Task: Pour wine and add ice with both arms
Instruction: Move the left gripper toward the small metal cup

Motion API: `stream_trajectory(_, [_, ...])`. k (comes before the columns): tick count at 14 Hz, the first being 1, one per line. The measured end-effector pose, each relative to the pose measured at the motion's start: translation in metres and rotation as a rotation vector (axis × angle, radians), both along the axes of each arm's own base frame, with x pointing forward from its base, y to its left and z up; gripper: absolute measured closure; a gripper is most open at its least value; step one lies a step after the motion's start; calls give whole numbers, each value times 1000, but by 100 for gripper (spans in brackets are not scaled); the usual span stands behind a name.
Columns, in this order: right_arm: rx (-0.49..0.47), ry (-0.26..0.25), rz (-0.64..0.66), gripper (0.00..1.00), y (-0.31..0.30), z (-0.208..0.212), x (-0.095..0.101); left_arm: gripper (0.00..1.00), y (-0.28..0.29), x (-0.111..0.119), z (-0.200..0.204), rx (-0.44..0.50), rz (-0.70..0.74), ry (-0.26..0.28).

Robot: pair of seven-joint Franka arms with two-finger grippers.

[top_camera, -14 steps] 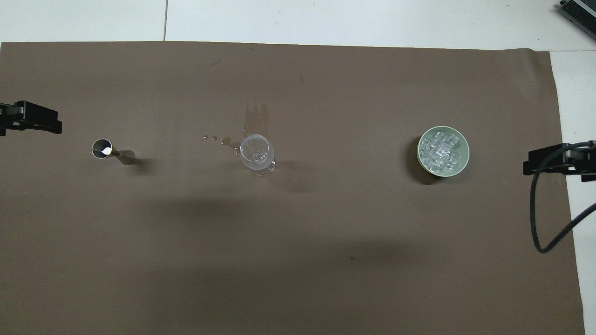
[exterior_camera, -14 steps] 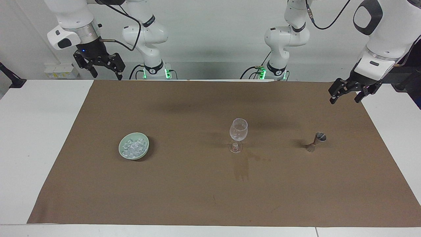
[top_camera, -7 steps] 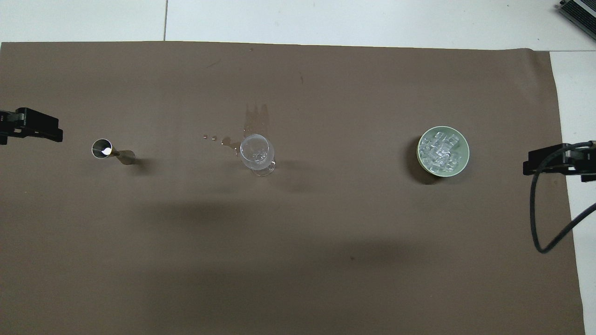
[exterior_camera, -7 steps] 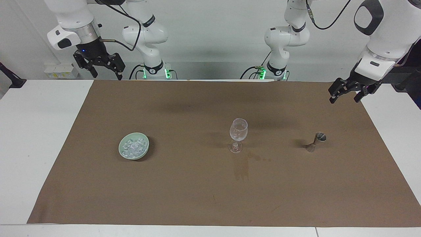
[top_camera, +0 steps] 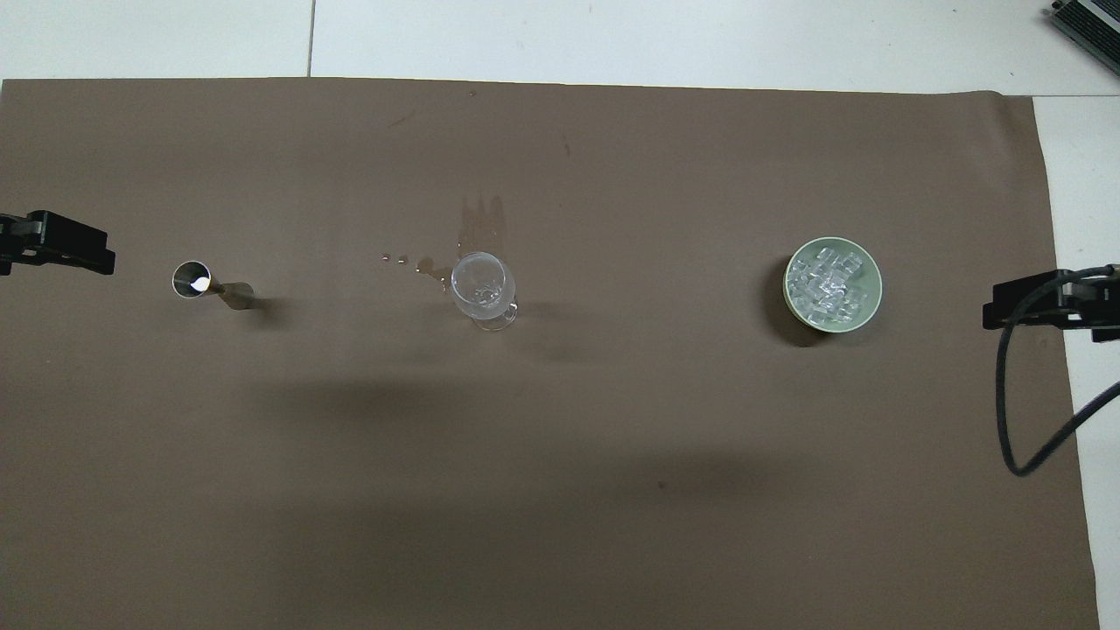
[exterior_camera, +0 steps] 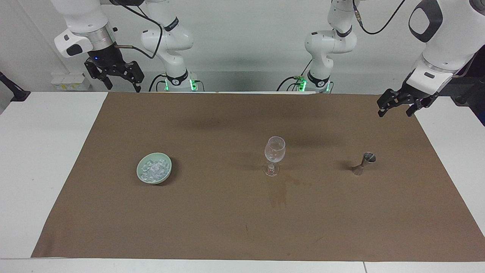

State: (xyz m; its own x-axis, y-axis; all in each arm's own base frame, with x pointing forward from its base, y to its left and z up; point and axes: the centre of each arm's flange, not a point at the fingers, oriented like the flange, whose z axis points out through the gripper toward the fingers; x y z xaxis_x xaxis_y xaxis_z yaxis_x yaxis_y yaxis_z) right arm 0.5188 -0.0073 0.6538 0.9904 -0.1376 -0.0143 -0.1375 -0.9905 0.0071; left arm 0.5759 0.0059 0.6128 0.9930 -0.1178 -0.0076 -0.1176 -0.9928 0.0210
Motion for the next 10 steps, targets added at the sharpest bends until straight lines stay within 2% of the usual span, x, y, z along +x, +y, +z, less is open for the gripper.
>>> stream_trajectory(3, [0, 0, 0, 0, 0, 0, 0, 0, 35, 0, 0, -100, -122, -18])
stream_trajectory(7, [0, 0, 0, 0, 0, 0, 0, 0, 88, -5, -7, -202, -341, -70])
stream_trajectory(10, [0, 0, 0, 0, 0, 0, 0, 0, 121, -9, -38, -327, -481, -103])
